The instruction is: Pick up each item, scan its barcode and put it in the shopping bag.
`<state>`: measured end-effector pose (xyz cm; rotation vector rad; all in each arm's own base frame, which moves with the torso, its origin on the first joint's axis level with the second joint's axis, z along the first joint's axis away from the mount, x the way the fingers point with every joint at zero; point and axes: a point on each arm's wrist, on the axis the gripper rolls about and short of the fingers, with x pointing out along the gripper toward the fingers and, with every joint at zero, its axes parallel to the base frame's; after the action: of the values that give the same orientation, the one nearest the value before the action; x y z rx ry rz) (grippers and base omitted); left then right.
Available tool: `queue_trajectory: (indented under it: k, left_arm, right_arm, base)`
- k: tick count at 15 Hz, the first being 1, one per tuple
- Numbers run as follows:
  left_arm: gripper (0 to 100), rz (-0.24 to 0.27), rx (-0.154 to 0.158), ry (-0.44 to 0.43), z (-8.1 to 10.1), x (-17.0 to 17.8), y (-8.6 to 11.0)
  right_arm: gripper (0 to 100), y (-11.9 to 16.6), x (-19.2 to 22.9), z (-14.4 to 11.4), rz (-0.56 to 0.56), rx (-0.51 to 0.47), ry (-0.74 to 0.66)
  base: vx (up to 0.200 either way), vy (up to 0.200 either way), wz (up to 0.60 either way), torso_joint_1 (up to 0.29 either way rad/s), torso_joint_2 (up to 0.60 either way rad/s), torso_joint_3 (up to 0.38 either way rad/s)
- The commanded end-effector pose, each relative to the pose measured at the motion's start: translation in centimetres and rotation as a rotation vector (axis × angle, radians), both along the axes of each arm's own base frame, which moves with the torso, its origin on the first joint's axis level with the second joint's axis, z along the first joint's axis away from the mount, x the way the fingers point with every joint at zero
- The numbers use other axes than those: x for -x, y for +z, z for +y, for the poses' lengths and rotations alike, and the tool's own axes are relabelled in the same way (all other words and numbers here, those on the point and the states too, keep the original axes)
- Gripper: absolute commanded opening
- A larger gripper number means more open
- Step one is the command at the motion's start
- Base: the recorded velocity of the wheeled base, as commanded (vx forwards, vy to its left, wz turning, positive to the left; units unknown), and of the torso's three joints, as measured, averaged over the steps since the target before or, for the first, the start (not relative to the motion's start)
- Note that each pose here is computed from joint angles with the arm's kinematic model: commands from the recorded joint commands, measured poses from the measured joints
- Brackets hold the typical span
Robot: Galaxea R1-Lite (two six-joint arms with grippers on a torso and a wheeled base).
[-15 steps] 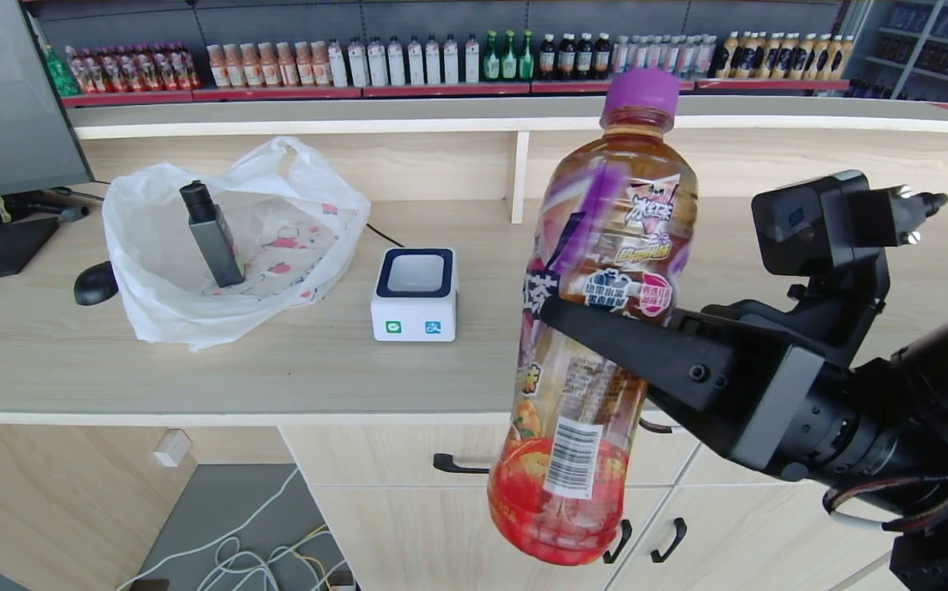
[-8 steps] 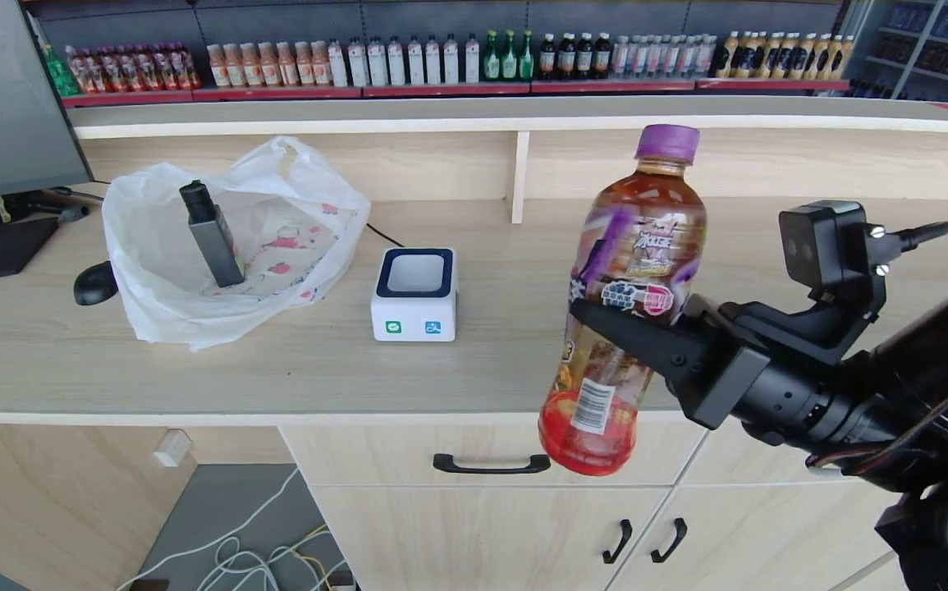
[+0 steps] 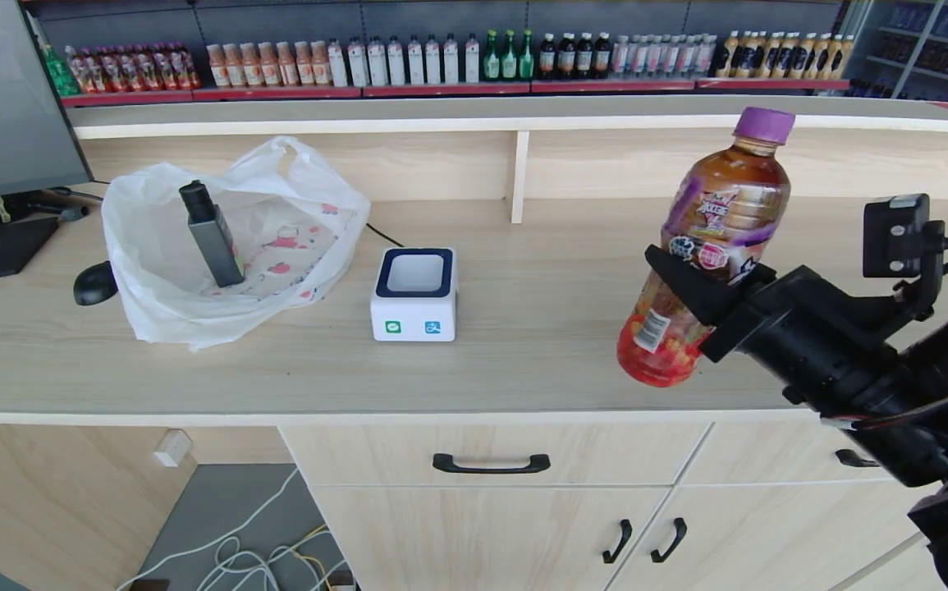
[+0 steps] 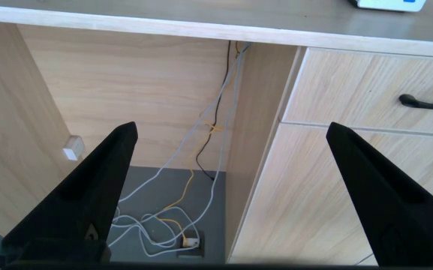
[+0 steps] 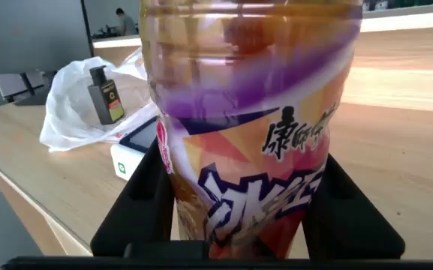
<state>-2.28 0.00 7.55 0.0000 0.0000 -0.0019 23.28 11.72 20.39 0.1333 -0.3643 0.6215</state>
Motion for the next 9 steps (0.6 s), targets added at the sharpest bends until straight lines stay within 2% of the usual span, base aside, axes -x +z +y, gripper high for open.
queue_trajectory:
  k: [1,4,5,9]
  left_arm:
    - [100,0.000,0.002,0.000,0.0,0.0,0.0]
    - [100,0.000,0.006,0.002,0.0,0.0,0.0]
    - [100,0.000,0.006,0.002,0.0,0.0,0.0]
    - [100,0.000,0.005,0.002,0.0,0.0,0.0]
  right_arm:
    - [0,1.2,0.6,-0.9,-0.054,-0.008,-0.062]
    - [0,2.3,1.6,-1.6,-0.116,0.001,-0.184]
    - [0,2.9,1.7,-1.8,-0.138,0.000,-0.264]
    - [0,2.6,1.6,-1.9,-0.114,-0.001,-0.402]
  base:
    - [0.000,0.000,0.00,0.000,0.00,0.000]
    - [0.000,0.000,0.00,0.000,0.00,0.000]
    - [0.000,0.000,0.00,0.000,0.00,0.000]
    - [0.000,0.000,0.00,0.000,0.00,0.000]
